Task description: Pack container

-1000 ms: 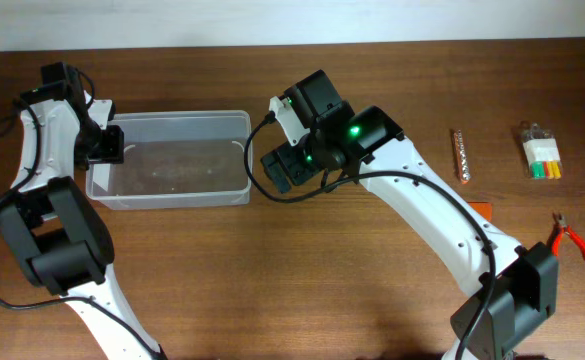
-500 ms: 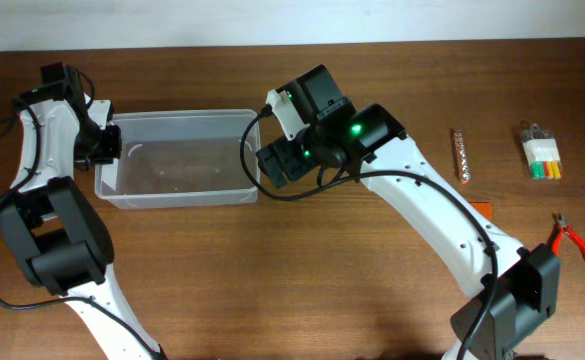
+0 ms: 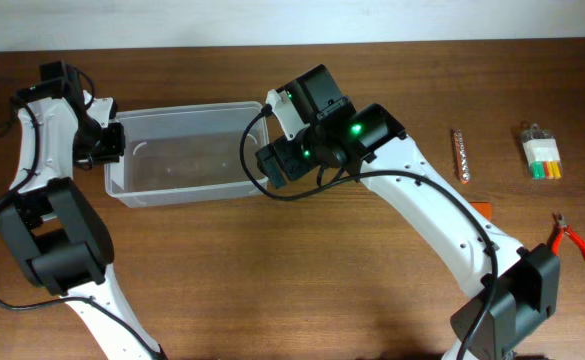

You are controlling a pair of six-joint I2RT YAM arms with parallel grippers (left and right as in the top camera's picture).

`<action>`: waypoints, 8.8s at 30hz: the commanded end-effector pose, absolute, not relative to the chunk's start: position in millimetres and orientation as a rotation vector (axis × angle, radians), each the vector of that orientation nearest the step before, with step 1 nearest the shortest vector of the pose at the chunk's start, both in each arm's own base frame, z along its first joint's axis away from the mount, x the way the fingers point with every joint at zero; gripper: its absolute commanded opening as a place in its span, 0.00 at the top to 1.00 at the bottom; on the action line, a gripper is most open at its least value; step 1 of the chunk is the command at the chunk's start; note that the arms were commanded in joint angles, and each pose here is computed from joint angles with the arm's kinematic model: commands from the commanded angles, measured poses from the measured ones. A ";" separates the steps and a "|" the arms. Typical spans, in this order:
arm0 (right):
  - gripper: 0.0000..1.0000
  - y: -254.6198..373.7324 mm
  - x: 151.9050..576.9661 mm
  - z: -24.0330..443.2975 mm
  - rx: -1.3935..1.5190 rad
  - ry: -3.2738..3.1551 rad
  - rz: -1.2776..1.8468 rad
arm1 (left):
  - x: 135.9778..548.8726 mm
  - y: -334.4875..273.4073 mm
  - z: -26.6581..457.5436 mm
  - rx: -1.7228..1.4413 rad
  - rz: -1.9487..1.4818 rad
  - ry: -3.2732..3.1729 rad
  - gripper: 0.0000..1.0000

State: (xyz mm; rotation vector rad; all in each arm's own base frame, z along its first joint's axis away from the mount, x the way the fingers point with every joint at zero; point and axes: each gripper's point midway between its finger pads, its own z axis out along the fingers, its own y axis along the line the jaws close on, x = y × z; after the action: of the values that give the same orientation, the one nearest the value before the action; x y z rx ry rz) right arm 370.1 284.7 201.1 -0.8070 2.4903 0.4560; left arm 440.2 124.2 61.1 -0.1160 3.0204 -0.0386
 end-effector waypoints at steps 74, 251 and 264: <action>0.01 32.5 418.9 279.0 -0.111 2.649 0.190 | 393.0 -65.9 63.5 -0.139 -0.022 3.284 0.94; 0.01 -91.7 438.6 78.1 -0.230 3.109 0.097 | 366.2 72.5 285.9 -0.381 0.295 2.644 0.01; 0.00 -103.8 458.6 48.5 -0.026 3.095 0.040 | 366.2 72.5 285.9 -0.381 0.295 2.644 0.01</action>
State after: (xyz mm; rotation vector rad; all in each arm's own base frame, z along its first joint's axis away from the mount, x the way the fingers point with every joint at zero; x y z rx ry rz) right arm 457.4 -98.4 58.0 -0.1198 3.0736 0.0765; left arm 367.1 69.8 276.0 -0.3820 2.6743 0.2824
